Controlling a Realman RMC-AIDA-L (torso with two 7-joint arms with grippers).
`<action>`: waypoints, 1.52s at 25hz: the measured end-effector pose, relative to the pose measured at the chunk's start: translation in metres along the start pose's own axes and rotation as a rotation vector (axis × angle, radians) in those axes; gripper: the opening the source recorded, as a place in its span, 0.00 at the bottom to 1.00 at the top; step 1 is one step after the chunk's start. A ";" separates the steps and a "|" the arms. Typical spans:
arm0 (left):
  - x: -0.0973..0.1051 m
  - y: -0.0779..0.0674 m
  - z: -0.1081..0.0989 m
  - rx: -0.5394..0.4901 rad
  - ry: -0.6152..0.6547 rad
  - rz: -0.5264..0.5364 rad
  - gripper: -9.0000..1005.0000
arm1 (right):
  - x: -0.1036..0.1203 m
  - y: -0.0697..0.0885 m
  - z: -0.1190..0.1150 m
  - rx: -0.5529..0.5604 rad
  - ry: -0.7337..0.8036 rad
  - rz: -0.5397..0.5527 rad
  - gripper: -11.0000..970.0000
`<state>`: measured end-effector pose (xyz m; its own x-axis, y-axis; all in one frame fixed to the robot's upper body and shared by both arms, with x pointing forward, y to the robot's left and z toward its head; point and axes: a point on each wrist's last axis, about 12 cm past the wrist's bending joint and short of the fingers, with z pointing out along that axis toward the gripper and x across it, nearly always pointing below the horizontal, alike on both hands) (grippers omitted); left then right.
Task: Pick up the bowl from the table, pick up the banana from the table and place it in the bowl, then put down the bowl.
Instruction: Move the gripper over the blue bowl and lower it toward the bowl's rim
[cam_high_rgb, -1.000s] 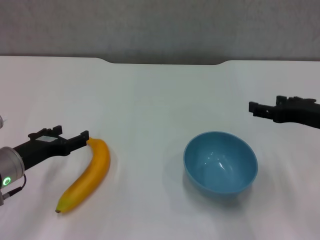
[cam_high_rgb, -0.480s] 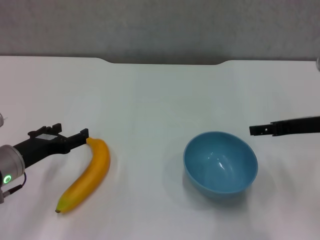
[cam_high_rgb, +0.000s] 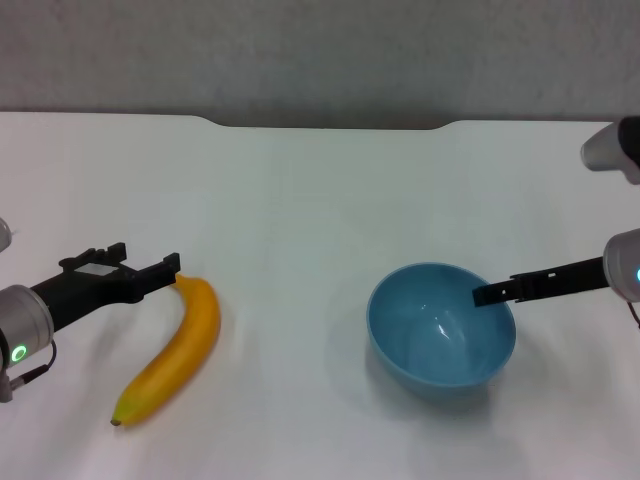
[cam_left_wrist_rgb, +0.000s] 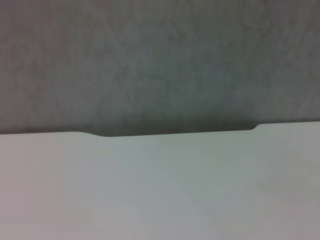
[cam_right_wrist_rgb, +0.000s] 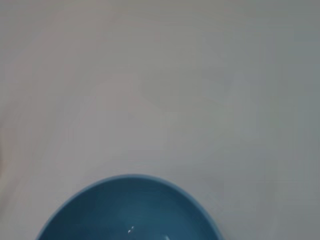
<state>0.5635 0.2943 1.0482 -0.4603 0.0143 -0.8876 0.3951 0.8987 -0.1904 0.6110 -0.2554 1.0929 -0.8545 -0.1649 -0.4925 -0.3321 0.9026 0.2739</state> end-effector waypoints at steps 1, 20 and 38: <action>0.000 0.000 0.000 0.001 0.001 0.001 0.89 | 0.000 0.001 0.001 -0.002 0.008 0.001 0.90; -0.001 -0.001 0.003 -0.003 0.002 0.001 0.89 | 0.006 0.005 0.016 -0.004 0.093 -0.001 0.85; 0.000 -0.001 0.005 -0.020 0.007 0.008 0.87 | 0.007 0.007 0.026 0.029 0.077 -0.038 0.75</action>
<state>0.5673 0.2908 1.0466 -0.4624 0.0245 -0.8863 0.3830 0.9070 -0.1748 0.6136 -0.2399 1.0698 -0.8700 -0.2289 -0.4366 -0.3545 0.9060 0.2313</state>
